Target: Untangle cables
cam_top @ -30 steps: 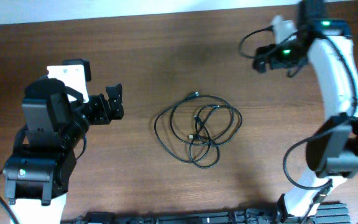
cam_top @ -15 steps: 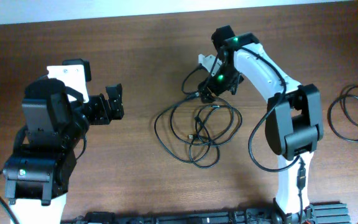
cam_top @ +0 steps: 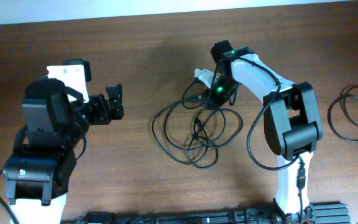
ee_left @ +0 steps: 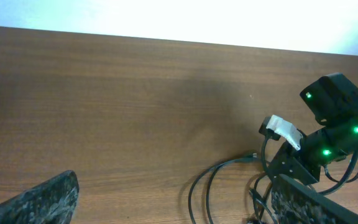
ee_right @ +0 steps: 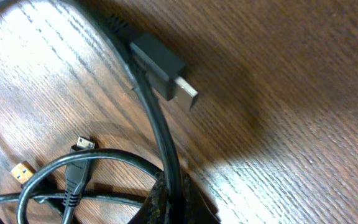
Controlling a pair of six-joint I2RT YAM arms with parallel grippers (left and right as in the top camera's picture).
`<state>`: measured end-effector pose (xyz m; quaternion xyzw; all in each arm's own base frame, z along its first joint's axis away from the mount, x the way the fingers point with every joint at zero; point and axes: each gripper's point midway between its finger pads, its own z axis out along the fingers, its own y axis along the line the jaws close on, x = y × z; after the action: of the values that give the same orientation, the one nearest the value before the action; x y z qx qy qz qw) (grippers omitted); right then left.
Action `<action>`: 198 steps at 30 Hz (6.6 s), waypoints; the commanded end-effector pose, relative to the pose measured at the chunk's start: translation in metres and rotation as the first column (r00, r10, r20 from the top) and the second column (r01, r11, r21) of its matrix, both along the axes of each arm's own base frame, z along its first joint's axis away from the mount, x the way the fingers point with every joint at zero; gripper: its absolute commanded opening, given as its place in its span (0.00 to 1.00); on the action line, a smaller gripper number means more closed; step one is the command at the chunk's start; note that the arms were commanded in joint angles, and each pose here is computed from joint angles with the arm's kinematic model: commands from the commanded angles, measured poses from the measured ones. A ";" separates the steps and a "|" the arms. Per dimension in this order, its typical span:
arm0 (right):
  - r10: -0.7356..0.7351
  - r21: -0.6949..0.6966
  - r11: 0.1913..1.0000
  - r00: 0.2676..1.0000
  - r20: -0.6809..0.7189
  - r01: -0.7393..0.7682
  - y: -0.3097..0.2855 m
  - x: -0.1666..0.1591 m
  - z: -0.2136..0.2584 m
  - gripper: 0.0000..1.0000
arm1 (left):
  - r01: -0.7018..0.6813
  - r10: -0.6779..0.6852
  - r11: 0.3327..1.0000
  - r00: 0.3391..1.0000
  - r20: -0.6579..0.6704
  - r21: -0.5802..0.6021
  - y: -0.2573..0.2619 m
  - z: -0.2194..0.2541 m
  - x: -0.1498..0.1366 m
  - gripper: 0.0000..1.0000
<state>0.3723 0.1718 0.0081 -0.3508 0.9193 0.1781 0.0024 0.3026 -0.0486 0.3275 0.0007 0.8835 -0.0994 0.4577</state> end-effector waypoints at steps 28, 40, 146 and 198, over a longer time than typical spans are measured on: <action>-0.349 0.256 0.794 0.068 0.935 0.551 -0.143 0.017 0.534 0.04 | -0.015 0.015 1.000 1.000 0.003 -0.008 0.002 0.002 0.001 0.99; -0.520 0.396 0.192 -0.249 0.817 0.898 -0.334 0.013 0.493 0.04 | -0.015 0.015 1.000 1.000 0.003 -0.008 0.002 0.002 0.001 0.99; 0.097 -0.332 0.934 0.801 0.591 0.132 -0.034 -0.071 0.056 0.04 | -0.015 0.015 1.000 1.000 0.000 -0.008 0.002 0.001 0.001 0.99; -0.970 0.567 0.222 0.238 0.048 0.793 -0.256 -0.021 0.166 0.99 | -0.015 0.015 1.000 1.000 0.000 -0.008 0.002 0.001 0.001 0.99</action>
<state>0.3339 -0.1412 0.1545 0.3242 0.8558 0.1709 0.3652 0.3030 -0.0487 0.3269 0.0007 0.8840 -0.0993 0.4569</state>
